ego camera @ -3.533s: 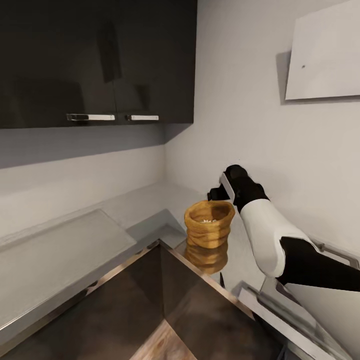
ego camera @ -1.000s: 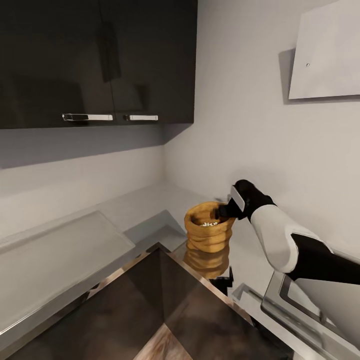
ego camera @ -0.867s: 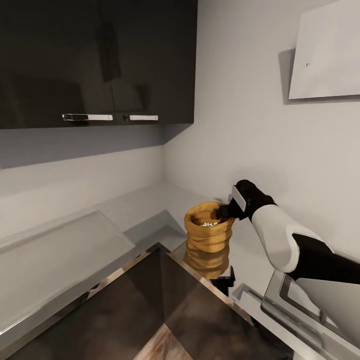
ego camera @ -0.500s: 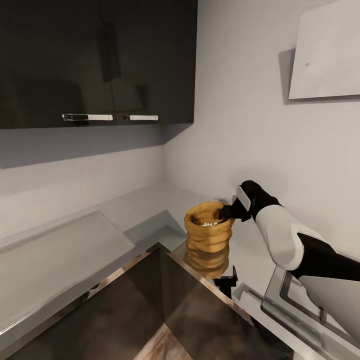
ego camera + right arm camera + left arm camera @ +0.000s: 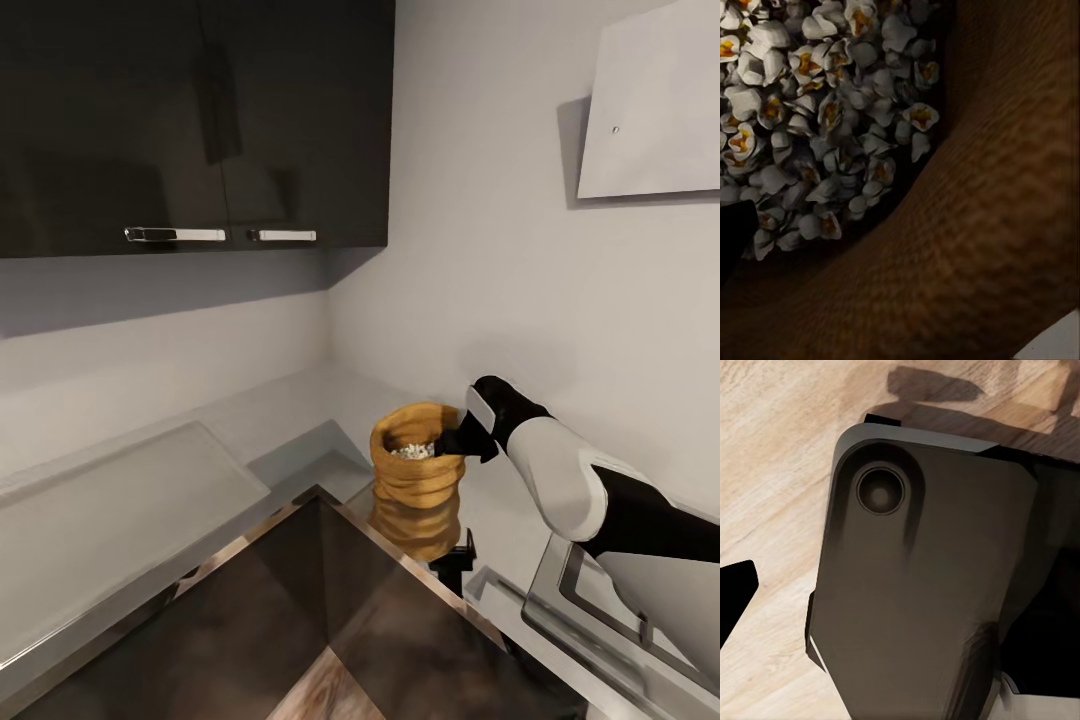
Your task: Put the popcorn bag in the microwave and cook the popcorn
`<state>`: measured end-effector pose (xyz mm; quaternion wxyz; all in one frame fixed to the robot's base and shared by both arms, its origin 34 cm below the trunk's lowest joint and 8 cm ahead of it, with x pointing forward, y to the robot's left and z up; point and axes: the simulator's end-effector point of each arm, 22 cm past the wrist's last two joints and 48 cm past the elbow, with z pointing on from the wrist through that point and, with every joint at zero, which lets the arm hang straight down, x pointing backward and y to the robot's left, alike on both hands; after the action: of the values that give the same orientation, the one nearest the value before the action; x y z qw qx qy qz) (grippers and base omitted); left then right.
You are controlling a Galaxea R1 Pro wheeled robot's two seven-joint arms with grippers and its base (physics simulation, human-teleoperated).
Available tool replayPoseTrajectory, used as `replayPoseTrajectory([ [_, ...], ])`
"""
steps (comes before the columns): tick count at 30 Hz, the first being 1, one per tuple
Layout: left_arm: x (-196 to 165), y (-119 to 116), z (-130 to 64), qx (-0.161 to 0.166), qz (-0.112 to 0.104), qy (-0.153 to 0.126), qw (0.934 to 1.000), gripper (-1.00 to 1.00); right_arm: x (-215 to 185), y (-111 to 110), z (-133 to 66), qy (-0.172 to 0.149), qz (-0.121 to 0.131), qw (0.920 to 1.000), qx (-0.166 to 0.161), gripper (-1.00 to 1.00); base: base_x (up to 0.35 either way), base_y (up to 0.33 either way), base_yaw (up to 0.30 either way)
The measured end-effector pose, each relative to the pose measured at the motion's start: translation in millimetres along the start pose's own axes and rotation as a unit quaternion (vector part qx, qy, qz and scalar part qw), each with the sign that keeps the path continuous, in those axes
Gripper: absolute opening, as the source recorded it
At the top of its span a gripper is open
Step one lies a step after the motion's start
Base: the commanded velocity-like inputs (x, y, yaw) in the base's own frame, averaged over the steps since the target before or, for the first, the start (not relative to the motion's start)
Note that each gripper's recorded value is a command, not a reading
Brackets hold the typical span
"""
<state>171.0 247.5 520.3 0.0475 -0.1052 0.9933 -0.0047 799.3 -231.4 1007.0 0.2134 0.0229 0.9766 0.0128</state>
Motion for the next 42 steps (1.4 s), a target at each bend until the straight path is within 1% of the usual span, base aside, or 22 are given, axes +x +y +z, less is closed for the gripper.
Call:
replayPoseTrajectory([
  [5,0.0,0.0,0.0,0.000,0.000,0.000,1.0000,1.00,0.2,0.6,0.0,0.000,-0.001,1.0000,0.001,1.00,0.000,0.000,0.000],
  [6,0.0,0.0,0.0,0.000,0.000,0.000,1.0000,1.00,0.2,0.5,0.1,0.000,-0.001,1.0000,0.001,-1.00,0.000,0.000,0.000],
  [9,0.0,0.0,0.0,0.000,0.000,0.000,1.0000,1.00,0.3,-0.6,0.2,0.000,-0.001,1.0000,0.003,-1.00,0.000,0.000,0.000],
  [11,0.0,0.0,0.0,0.000,0.000,0.000,1.0000,1.00,0.1,3.3,-0.2,0.000,0.004,1.0000,-0.006,-1.00,0.000,0.000,0.000],
  [13,0.0,0.0,0.0,0.000,0.000,0.000,1.0000,1.00,-0.8,-0.3,-1.0,-0.001,-0.002,1.0000,0.004,-1.00,0.000,0.000,0.000],
  [14,0.0,0.0,0.0,0.000,0.000,0.000,1.0000,1.00,0.2,2.0,0.1,0.000,0.001,1.0000,-0.001,-1.00,0.000,0.000,0.000],
  [18,0.0,0.0,0.0,0.000,0.000,0.000,1.0000,1.00,-1.7,1.7,-1.3,-0.003,0.000,1.0000,0.000,-1.00,0.000,0.000,0.000],
  [24,0.0,0.0,0.0,0.000,0.000,0.000,1.0000,1.00,-5.1,3.0,-3.5,-0.007,0.006,0.9999,-0.006,-1.00,0.000,0.000,0.000],
  [25,0.0,0.0,0.0,0.000,0.000,0.000,1.0000,1.00,-7.3,5.2,-5.0,-0.010,0.014,0.9997,-0.015,-1.00,0.000,0.000,0.000],
  [26,0.0,0.0,0.0,0.000,0.000,0.000,1.0000,1.00,-15.3,4.1,-10.6,-0.022,0.024,0.9993,-0.020,-1.00,0.000,0.000,0.000],
  [28,0.0,0.0,0.0,0.000,0.000,0.000,1.0000,1.00,-48.8,-3.1,-37.3,-0.073,0.043,0.9961,-0.021,-1.00,0.000,0.000,0.000],
  [30,0.0,0.0,0.0,0.000,0.000,0.000,1.0000,1.00,-80.5,-17.2,-68.5,-0.128,0.061,0.9898,-0.015,-1.00,0.000,0.000,0.000],
  [31,0.0,0.0,0.0,0.000,0.000,0.000,1.0000,1.00,-88.8,-21.7,-77.9,-0.143,0.067,0.9874,-0.014,-1.00,0.000,0.000,0.000],
  [32,0.0,0.0,0.0,0.000,0.000,0.000,1.0000,1.00,-99.9,-28.7,-92.0,-0.165,0.074,0.9835,-0.011,-1.00,0.000,0.000,0.000],
  [33,-0.1,0.0,0.0,0.000,0.000,0.000,1.0000,1.00,-105.8,-33.4,-99.8,-0.177,0.078,0.9811,-0.008,-1.00,0.000,0.000,0.000],
  [36,0.0,0.0,0.0,0.000,0.000,0.000,1.0000,1.00,-109.7,-36.1,-105.2,-0.185,0.081,0.9793,-0.007,-1.00,0.000,0.000,0.000],
  [42,0.2,-1.2,0.0,0.001,0.000,0.000,1.0000,1.00,-110.3,-37.8,-106.1,-0.187,0.081,0.9791,-0.005,-1.00,-0.008,0.000,0.000],
])
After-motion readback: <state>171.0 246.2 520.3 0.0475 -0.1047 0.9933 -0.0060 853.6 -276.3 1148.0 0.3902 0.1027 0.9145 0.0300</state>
